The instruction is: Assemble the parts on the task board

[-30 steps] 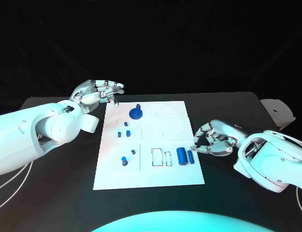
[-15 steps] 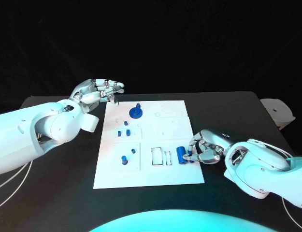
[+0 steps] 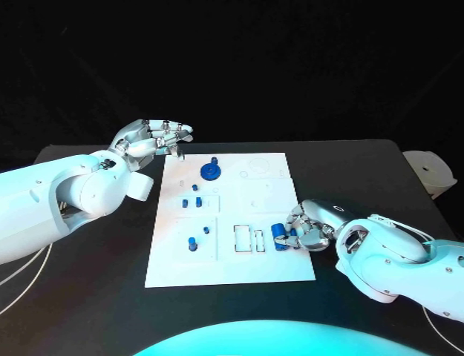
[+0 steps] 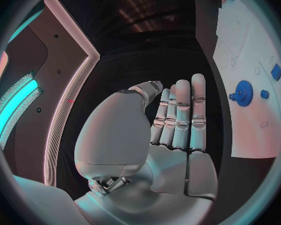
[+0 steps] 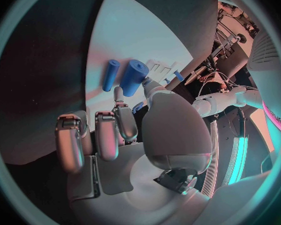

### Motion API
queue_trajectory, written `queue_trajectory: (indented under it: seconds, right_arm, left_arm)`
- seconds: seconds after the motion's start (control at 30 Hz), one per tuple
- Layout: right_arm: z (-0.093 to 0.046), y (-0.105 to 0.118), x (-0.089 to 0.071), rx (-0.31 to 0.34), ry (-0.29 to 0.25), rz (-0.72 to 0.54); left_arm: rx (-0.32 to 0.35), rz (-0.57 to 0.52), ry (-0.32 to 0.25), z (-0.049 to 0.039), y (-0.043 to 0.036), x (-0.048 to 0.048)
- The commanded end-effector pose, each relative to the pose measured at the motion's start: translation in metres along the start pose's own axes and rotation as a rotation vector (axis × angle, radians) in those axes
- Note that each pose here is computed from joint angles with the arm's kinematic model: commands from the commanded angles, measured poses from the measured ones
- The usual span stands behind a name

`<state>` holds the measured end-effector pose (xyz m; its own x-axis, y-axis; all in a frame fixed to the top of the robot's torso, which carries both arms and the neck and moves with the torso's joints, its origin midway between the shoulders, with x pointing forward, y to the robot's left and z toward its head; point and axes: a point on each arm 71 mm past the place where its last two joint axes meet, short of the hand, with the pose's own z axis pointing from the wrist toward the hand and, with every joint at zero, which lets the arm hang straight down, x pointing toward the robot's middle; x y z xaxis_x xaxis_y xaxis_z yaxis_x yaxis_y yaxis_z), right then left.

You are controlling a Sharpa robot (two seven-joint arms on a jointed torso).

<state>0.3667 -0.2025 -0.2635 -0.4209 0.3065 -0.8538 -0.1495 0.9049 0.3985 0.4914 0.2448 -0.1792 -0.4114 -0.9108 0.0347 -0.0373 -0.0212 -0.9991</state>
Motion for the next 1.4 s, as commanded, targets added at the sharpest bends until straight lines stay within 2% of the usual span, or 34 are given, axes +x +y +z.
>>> queue_trajectory:
  seconds: [0.03, 0.3, 0.5, 0.9, 1.03, 1.27, 1.4]
  right_arm:
    - [0.002, 0.001, 0.004, 0.007, 0.006, -0.028]
    - [0.006, 0.004, 0.016, 0.006, 0.049, -0.048]
    - [0.008, 0.004, 0.020, 0.012, 0.062, -0.061]
    - [0.008, 0.005, 0.019, 0.002, 0.025, -0.081]
    - [0.005, 0.009, 0.017, -0.010, -0.006, -0.067]
    - [-0.004, 0.024, 0.000, -0.043, -0.092, 0.034]
    - [-0.005, 0.032, -0.007, -0.056, -0.107, 0.066]
  left_arm:
    - [0.006, -0.012, 0.020, 0.0003, -0.0009, 0.0029]
    - [0.004, -0.012, 0.021, 0.0002, -0.0008, 0.0028]
    - [0.003, -0.012, 0.021, -0.0001, -0.0008, 0.0025]
    - [0.002, -0.012, 0.021, -0.0003, -0.0008, 0.0025]
    - [0.001, -0.012, 0.021, -0.0004, -0.0008, 0.0024]
    - [0.000, -0.012, 0.022, -0.0001, -0.0006, 0.0026]
    - [0.000, -0.013, 0.024, 0.0003, -0.0006, 0.0034]
